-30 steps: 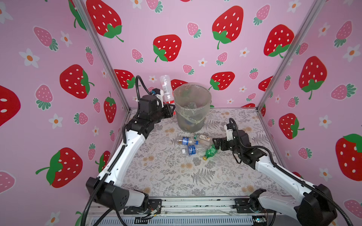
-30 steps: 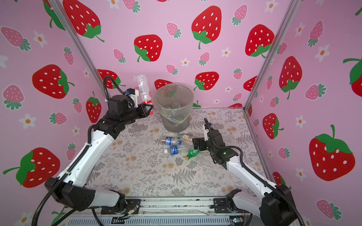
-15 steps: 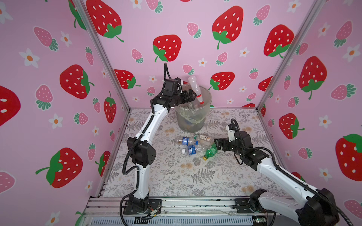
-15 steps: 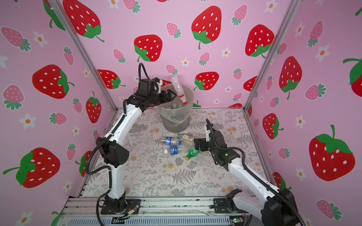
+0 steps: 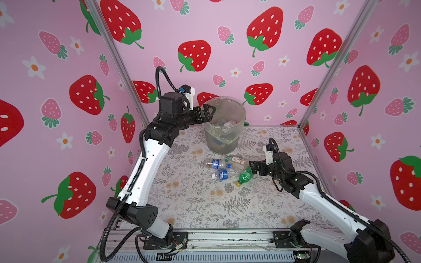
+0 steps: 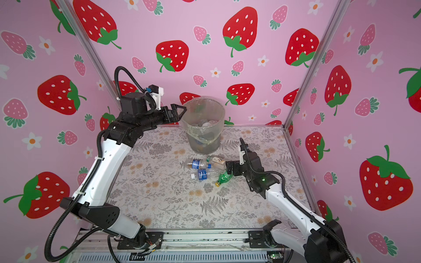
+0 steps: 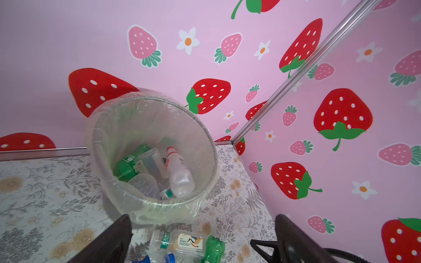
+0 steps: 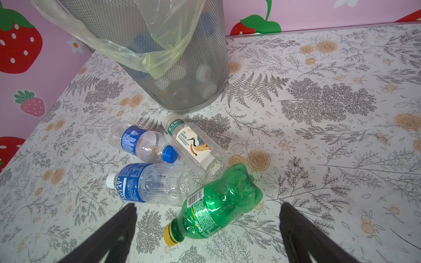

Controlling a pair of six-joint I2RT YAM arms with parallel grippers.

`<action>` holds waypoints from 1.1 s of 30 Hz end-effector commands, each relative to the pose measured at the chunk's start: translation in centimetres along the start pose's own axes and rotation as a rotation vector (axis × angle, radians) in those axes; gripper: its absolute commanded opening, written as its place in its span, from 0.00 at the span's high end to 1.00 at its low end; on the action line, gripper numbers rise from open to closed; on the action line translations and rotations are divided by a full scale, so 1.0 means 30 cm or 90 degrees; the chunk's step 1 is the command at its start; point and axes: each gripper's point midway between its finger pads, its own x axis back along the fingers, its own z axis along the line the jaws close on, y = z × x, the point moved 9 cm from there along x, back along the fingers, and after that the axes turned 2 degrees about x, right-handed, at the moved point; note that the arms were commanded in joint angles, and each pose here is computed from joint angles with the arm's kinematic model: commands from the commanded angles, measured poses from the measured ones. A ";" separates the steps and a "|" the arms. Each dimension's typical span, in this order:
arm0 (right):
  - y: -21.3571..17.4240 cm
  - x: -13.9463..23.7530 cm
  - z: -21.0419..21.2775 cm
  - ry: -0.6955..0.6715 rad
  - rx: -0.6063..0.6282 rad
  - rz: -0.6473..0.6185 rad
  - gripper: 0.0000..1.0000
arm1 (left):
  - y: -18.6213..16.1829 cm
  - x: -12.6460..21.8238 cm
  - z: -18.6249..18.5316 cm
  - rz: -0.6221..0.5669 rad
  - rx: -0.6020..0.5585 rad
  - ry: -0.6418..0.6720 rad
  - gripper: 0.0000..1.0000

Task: Throw the plastic bottles in the bin
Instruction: 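Withdraw the left gripper from the bin while the right gripper lowers toward the green bottle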

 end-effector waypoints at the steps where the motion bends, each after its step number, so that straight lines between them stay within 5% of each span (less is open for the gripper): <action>1: 0.032 0.014 0.003 -0.003 -0.013 -0.011 0.01 | -0.044 0.002 0.091 0.026 0.011 0.050 0.01; 21: -0.005 -0.025 -0.014 -0.038 -0.052 0.039 0.01 | -0.218 0.063 0.369 0.116 0.114 0.126 0.01; 33: -0.104 -0.096 -0.039 -0.075 -0.123 0.129 0.01 | -0.305 0.053 0.447 0.155 0.074 0.180 0.01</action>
